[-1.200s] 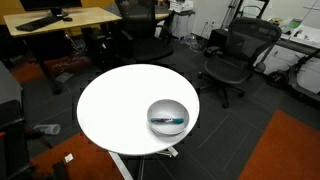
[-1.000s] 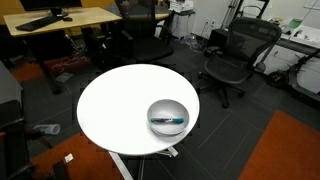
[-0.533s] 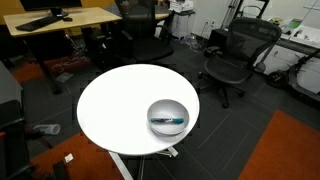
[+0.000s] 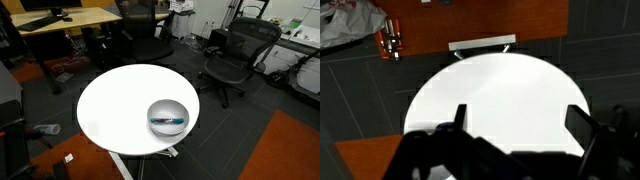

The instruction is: Pick up the pen from the bowl and put it on the table.

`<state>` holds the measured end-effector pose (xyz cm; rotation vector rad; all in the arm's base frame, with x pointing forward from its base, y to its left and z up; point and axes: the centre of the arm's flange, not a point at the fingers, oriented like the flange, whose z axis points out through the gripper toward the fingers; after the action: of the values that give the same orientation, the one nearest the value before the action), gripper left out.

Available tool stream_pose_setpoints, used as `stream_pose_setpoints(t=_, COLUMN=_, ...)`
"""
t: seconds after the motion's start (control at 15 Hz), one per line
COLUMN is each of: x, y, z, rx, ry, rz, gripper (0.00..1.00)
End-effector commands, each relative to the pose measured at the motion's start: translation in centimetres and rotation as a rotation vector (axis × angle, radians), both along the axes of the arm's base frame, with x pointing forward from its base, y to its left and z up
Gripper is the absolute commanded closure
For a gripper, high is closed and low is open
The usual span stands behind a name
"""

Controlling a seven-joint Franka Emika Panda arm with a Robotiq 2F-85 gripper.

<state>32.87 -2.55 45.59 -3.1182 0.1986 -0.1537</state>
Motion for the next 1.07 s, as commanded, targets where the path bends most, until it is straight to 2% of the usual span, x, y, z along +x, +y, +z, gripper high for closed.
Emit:
stream_pose_setpoints(t=0.0, x=5.2, y=-2.9, z=0.4, rx=-0.063, ry=-0.017, rz=-0.085, gripper=0.0)
stream_pose_setpoints(t=0.47, x=13.7, y=-8.9, z=-0.9, rx=-0.16, ry=-0.053, rz=-0.25, gripper=0.0)
stream_pose_setpoints(t=1.0, x=21.9, y=-13.4, z=-6.8, rx=-0.144, ry=-0.072, rz=-0.35, gripper=0.0)
